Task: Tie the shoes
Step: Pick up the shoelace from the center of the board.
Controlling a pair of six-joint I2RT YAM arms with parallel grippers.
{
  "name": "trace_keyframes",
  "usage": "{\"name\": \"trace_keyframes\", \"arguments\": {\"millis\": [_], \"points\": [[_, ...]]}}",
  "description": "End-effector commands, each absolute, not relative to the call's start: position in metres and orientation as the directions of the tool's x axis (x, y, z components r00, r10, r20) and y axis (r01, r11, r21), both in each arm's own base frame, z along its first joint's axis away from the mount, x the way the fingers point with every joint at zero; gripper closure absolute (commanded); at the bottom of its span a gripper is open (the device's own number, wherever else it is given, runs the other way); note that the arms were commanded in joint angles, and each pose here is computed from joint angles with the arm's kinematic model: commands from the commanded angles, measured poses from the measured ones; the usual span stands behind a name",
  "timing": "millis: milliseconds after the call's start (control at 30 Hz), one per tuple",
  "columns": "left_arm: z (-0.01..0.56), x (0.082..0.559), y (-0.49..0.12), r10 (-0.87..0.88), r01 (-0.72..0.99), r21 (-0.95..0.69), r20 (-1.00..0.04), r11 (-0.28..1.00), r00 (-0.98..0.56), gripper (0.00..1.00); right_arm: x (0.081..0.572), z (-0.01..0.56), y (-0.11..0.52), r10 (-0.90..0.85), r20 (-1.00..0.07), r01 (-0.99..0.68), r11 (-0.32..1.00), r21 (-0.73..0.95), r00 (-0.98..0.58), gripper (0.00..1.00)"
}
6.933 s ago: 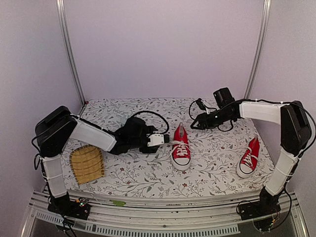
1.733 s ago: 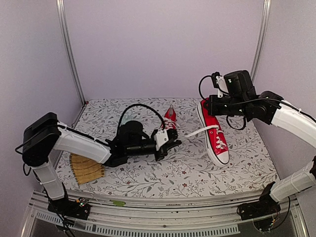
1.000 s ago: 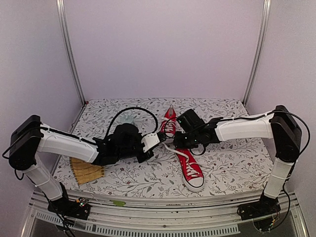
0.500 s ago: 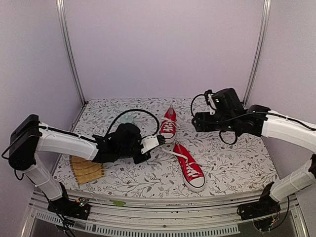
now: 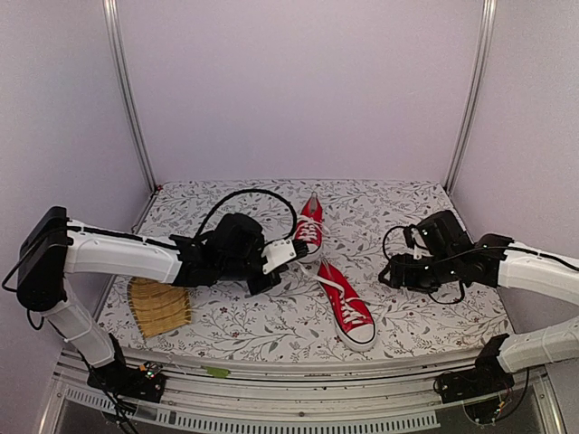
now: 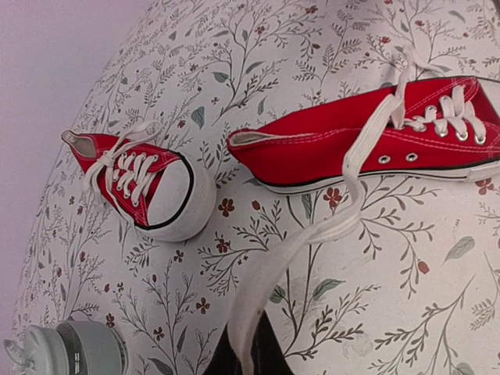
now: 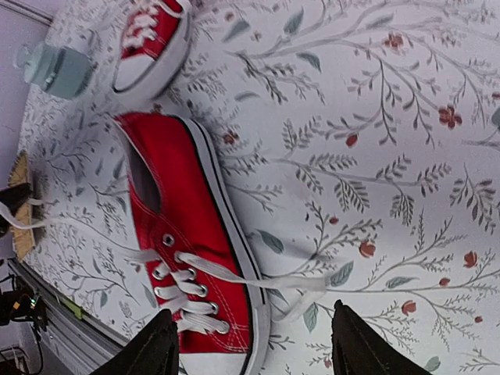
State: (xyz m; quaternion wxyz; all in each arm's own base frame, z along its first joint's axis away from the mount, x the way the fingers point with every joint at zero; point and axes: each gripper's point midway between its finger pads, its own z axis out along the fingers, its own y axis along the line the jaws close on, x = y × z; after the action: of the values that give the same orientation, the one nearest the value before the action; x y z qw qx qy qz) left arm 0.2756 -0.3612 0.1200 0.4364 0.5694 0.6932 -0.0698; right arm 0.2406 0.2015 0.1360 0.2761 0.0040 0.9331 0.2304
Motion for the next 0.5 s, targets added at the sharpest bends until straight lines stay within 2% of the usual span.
{"name": "trace_keyframes", "arguments": {"millis": [0, 67, 133, 233, 400, 467], "points": [[0.116, 0.272, -0.361, 0.721, 0.869, 0.356, -0.693, 0.345, -0.002, 1.0, 0.216, 0.096, 0.203, 0.202, -0.291, 0.052, 0.892, 0.449, -0.935, 0.35], [0.119, 0.27, -0.36, 0.724, 0.867, 0.364, -0.689, 0.341, 0.004, 1.0, 0.212, 0.087, 0.206, 0.223, -0.254, 0.081, 0.879, 0.47, -0.941, 0.4], [0.12, 0.268, -0.359, 0.723, 0.865, 0.368, -0.691, 0.339, 0.011, 1.0, 0.206, 0.073, 0.209, 0.22, -0.214, 0.095, 0.874, 0.476, -0.952, 0.52], [0.116, 0.267, -0.359, 0.735, 0.865, 0.377, -0.678, 0.33, 0.016, 1.0, 0.202, 0.054, 0.212, 0.2, -0.168, 0.108, 0.891, 0.44, -0.965, 0.58], [0.114, 0.265, -0.36, 0.747, 0.866, 0.384, -0.665, 0.32, 0.019, 1.0, 0.193, 0.025, 0.216, 0.122, -0.101, 0.082, 0.94, 0.332, -0.987, 0.58], [0.115, 0.264, -0.361, 0.746, 0.867, 0.386, -0.666, 0.317, 0.024, 1.0, 0.192, 0.015, 0.214, 0.109, -0.086, 0.079, 0.95, 0.301, -0.99, 0.52]]}}
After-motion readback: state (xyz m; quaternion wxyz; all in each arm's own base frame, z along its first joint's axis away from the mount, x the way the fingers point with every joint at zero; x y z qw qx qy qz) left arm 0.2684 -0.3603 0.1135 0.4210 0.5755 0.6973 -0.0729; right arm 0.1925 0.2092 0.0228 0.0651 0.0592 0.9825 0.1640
